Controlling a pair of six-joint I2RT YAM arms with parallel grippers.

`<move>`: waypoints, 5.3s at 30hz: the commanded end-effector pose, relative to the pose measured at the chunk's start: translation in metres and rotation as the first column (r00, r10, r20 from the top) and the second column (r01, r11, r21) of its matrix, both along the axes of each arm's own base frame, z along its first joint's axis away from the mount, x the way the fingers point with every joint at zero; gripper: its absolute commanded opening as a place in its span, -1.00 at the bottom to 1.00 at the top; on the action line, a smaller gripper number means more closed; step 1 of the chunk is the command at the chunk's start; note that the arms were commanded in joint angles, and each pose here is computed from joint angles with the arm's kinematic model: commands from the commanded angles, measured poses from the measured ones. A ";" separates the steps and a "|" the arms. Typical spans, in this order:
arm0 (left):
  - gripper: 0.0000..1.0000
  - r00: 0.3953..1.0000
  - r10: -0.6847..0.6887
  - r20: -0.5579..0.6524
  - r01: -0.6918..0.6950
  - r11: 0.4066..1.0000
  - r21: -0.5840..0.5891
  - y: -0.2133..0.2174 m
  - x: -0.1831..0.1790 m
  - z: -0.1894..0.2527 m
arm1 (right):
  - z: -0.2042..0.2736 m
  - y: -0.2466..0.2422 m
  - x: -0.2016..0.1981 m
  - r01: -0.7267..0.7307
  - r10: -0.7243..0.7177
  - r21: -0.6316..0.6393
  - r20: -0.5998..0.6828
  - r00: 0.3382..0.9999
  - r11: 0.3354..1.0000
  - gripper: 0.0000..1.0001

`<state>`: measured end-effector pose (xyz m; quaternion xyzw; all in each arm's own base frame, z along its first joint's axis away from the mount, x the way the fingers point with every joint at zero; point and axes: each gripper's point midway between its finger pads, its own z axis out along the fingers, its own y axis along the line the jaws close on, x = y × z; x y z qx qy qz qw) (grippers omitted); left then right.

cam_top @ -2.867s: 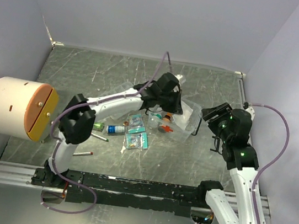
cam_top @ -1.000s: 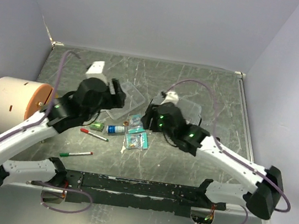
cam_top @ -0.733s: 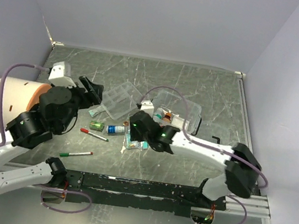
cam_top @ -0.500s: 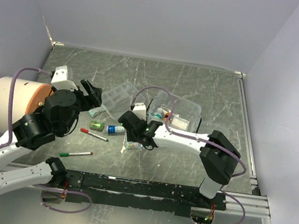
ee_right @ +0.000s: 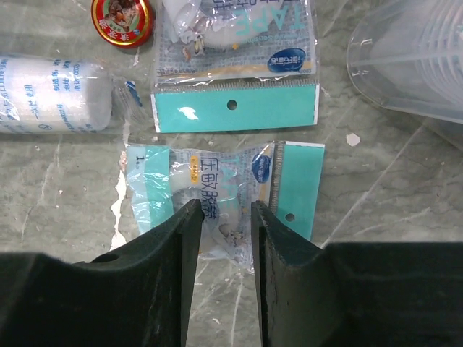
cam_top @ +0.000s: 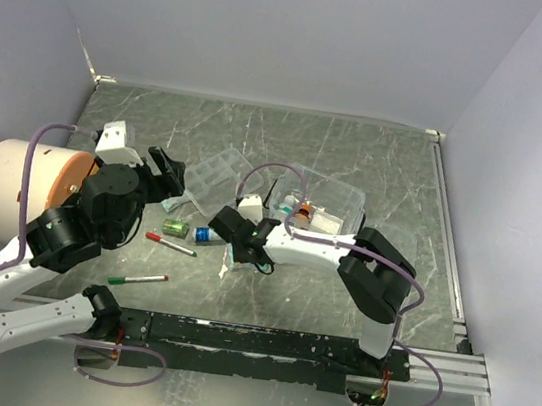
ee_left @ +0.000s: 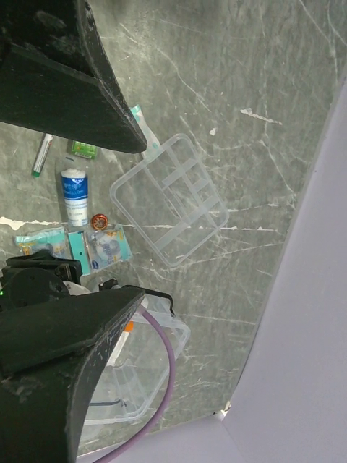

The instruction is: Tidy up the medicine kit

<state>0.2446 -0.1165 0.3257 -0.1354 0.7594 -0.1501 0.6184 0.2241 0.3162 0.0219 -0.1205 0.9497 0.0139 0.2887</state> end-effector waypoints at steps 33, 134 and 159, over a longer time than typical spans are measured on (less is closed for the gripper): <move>0.62 0.992 0.121 0.021 -0.120 0.992 -0.041 0.028 -0.005 0.004 | 0.188 -0.047 0.050 0.069 -0.172 0.340 0.282 0.944 0.938 -1.00; 0.68 0.991 0.118 -0.056 -0.118 0.993 -0.006 0.022 -0.005 -0.031 | 0.138 0.024 0.092 -0.182 0.137 0.189 0.228 0.964 0.965 0.21; 0.71 0.986 0.165 -0.029 -0.167 0.983 -0.079 0.038 -0.013 -0.027 | 0.000 0.034 0.089 -0.105 0.104 -0.007 -0.047 0.993 0.994 -0.38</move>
